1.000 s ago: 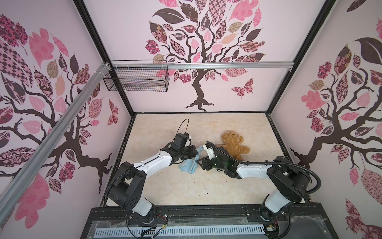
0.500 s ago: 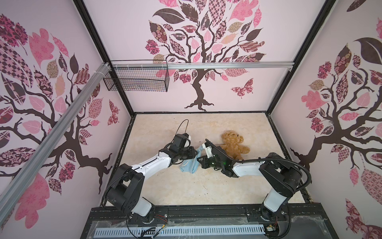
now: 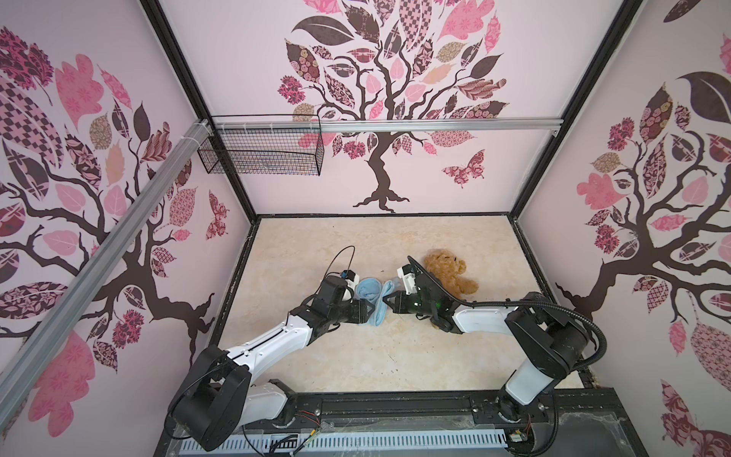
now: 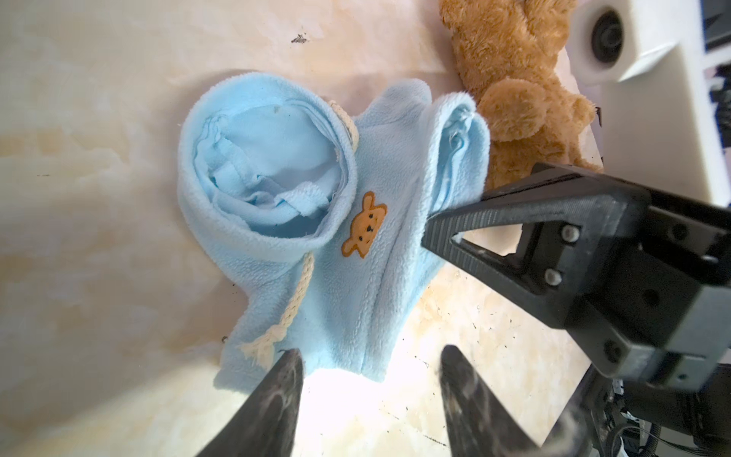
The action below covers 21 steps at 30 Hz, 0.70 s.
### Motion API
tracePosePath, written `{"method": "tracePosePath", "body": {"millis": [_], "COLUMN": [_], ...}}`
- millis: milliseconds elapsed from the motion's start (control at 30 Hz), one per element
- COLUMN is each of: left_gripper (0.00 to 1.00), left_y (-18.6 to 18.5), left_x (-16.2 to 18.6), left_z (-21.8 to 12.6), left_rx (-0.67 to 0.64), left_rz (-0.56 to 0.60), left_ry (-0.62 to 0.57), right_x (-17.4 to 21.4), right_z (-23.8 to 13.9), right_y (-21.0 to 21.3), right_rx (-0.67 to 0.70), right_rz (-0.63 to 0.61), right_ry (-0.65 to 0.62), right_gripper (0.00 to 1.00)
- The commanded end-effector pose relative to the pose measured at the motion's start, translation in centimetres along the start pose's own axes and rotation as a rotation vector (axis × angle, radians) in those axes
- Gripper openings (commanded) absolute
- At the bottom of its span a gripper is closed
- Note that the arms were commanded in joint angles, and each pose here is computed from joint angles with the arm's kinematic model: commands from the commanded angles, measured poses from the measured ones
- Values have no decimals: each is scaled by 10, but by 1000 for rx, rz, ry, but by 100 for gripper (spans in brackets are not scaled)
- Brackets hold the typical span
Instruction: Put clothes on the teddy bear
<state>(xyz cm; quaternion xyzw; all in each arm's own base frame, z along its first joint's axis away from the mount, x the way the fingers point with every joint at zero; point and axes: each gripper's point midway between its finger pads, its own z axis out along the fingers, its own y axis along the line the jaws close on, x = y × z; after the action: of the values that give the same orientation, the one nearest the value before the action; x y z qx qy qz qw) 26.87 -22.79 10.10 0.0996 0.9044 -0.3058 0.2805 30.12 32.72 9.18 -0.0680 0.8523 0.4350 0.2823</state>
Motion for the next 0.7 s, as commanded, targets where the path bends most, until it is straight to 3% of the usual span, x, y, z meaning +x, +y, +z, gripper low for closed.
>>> {"method": "tracePosePath", "body": {"millis": [0, 467, 667], "left_gripper": [61, 64, 52], "left_y": [-9, 2, 7], "left_x": [-1, -9, -19], "left_z": [7, 41, 45], "left_rx": [32, -43, -96], "left_rz": [71, 78, 73], "left_ry": [-5, 43, 34], "right_x": [-9, -4, 0], "right_z": [-4, -4, -6], "right_y": [18, 21, 18], "right_rx": [-47, -66, -54], "right_rz": [-7, -17, -29], "right_ry": [3, 38, 48], "right_gripper": [0, 0, 0]}}
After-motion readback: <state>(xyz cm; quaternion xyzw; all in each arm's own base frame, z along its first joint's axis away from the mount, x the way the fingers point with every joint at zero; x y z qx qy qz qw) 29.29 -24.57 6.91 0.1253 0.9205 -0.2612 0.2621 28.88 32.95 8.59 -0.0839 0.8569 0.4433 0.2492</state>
